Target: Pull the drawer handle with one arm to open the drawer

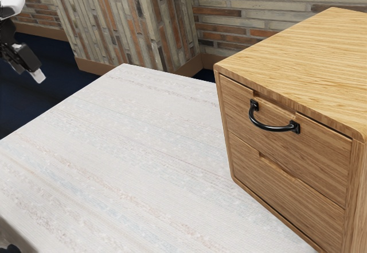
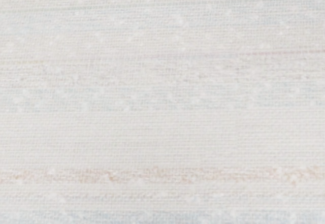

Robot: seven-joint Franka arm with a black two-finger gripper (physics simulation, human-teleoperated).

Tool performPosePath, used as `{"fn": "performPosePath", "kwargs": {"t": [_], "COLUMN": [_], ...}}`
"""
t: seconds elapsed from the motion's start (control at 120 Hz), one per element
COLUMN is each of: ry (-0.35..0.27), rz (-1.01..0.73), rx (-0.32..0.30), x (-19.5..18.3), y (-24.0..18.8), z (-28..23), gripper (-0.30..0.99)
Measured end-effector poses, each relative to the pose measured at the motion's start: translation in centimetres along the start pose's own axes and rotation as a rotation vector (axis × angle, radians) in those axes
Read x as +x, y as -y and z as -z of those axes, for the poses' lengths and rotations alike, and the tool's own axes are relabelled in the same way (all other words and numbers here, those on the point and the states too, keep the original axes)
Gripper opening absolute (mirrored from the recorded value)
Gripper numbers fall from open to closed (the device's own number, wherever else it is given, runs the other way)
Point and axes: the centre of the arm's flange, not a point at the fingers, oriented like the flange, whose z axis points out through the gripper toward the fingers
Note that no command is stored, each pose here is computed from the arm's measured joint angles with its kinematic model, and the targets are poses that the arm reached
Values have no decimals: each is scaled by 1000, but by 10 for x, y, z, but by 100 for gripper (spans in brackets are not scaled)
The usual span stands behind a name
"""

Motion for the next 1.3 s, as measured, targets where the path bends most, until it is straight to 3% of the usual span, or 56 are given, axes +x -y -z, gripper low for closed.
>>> {"fn": "performPosePath", "kwargs": {"t": [0.183,0.292,0.367,0.508,0.617,0.683,0.742,0.792,0.917,1.05,1.142,1.3], "ry": [6,-154,-197,-182,-165,-119,-69,-49,-84,-75,-102,-117], "rz": [-22,-36,-103,-220,-229,-213,-209,-249,-329,-475,-620,-737], "rx": [10,71,74,47,42,38,10,-56,-159,-134,-130,-158], "x": [3,-10,2,37,41,44,43,30,-25,-29,-35,-51], "y": [-3,-10,-43,-99,-105,-100,-98,-114,-158,-242,-309,-347], "z": [4,95,116,104,97,78,52,24,11,0,-7,-21], "gripper": [67,67,67,67,67,67,67,67,67,67,67,67]}}
